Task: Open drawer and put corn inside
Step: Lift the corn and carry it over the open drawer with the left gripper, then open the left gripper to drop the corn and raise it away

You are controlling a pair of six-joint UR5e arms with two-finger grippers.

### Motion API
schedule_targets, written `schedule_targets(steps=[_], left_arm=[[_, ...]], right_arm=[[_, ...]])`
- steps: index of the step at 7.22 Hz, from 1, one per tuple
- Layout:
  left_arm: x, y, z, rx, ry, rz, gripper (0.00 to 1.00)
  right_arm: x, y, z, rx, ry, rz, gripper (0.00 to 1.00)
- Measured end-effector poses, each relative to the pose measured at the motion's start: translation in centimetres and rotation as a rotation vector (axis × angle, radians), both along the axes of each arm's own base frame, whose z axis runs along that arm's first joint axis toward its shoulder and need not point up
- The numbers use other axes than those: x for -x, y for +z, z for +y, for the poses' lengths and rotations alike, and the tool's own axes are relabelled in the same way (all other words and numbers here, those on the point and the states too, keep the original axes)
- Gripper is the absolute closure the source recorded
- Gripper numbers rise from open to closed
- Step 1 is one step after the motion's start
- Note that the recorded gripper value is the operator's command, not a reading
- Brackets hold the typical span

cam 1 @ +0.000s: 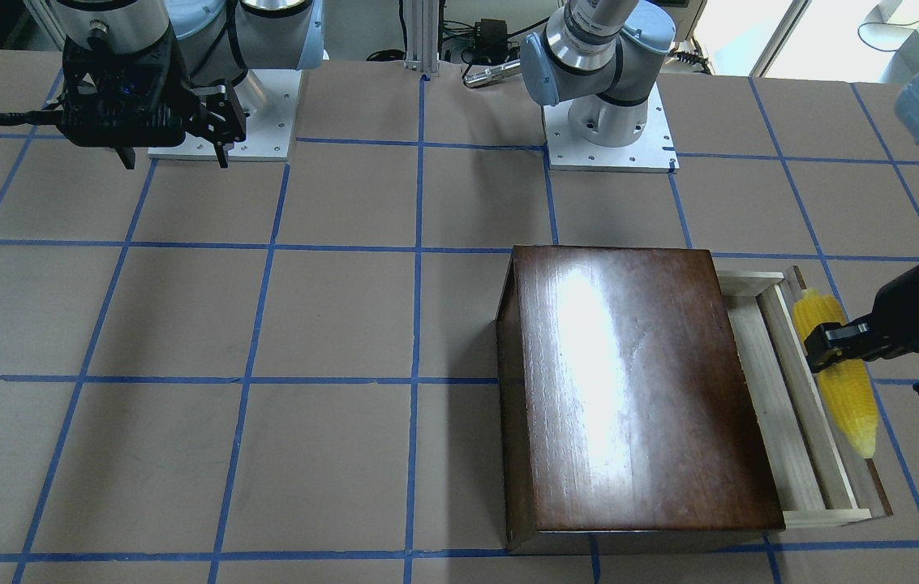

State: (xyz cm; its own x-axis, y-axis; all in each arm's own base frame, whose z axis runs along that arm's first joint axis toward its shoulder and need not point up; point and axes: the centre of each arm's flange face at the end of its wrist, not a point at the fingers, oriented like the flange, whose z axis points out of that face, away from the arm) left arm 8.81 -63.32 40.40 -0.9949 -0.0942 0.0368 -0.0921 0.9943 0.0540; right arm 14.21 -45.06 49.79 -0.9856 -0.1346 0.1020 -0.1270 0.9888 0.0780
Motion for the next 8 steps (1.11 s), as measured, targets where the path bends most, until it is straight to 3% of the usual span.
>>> schedule_targets(steps=[1, 8], left_arm=[[0.59, -0.59, -0.04, -0.009, 0.005, 0.002, 0.01], [1.01, -0.73, 0.16, -0.012, 0.008, 0.001, 0.0]], right_arm=[[0.0, 0.0, 0.0, 0.0, 0.0, 0.0, 0.0], [0.01, 0.0, 0.0, 0.0, -0.001, 0.001, 0.0]])
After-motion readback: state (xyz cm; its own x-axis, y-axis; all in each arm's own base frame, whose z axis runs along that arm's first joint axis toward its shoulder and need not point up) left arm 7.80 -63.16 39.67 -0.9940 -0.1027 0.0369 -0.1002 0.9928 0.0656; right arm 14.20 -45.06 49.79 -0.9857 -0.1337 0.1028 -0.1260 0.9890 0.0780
